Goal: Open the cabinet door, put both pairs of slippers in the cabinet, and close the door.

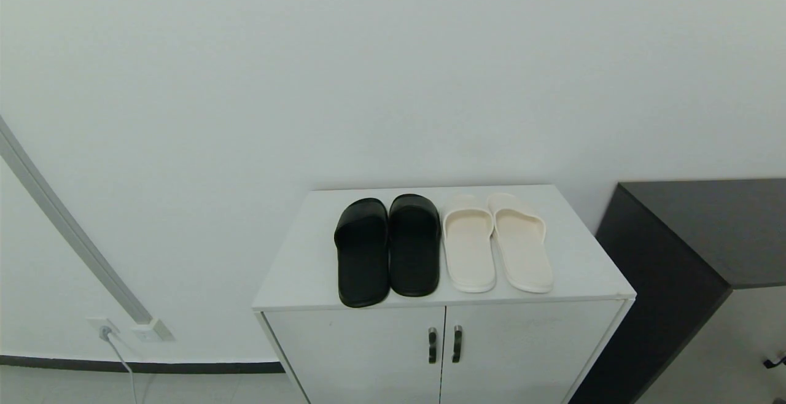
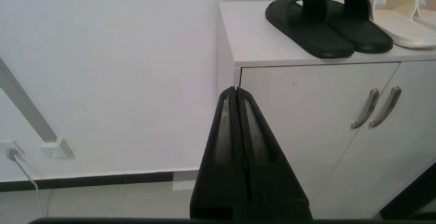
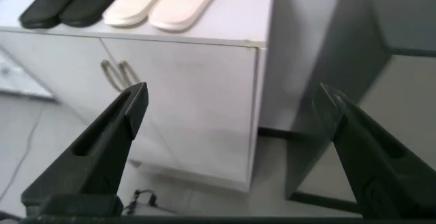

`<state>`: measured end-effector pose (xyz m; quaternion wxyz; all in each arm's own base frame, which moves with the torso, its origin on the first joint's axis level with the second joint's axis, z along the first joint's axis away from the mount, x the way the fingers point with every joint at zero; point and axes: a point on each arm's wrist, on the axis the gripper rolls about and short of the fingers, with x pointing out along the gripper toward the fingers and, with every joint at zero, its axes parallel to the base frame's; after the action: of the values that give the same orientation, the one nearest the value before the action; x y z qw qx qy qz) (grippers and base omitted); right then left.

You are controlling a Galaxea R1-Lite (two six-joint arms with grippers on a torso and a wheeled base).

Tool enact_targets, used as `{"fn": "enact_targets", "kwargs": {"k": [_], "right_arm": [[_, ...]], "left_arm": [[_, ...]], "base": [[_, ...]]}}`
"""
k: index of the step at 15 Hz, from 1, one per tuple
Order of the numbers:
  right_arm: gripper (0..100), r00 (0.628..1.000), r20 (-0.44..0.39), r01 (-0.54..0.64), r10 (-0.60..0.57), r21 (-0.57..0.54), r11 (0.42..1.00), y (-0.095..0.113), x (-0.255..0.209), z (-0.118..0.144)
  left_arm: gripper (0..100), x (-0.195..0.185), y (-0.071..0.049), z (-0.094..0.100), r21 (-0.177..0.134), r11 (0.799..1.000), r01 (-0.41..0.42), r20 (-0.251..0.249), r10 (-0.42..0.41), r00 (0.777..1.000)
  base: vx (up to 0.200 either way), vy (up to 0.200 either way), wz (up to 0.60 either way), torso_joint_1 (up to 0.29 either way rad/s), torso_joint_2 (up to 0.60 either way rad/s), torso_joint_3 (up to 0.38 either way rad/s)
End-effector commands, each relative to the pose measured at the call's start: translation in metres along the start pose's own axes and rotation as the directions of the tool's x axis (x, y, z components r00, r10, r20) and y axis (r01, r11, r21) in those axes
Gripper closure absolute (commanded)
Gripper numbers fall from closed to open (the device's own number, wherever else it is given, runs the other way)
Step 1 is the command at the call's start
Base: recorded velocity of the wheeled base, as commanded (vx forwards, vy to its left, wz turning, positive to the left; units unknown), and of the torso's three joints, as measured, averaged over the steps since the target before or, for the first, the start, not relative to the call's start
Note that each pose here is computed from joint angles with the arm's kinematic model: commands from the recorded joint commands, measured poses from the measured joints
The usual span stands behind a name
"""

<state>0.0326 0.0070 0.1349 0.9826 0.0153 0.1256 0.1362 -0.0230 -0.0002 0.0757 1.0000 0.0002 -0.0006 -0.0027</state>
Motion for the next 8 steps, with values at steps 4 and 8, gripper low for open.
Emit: {"fn": "enact_targets", "kwargs": {"k": [4,8], "right_arm": [[0,0.981,-0.128,-0.147,0.148,0.016,0.989,0.034,0.097,0.038],[0,0.969,-0.128,-0.212,0.213,0.022,0.977,0.093,0.152,0.06]], "left_arm": [[100,0.0,0.0,0.0,0.0,1.0,-0.001,-0.001,0.001,1.0],[100,0.0,0.0,0.0,0.0,1.0,-0.001,-0.001,0.001,1.0]], "base": [[0.0,0.0,0.0,0.0,0.0,0.0],[0.0,0.0,0.0,0.0,0.0,0.0]]}}
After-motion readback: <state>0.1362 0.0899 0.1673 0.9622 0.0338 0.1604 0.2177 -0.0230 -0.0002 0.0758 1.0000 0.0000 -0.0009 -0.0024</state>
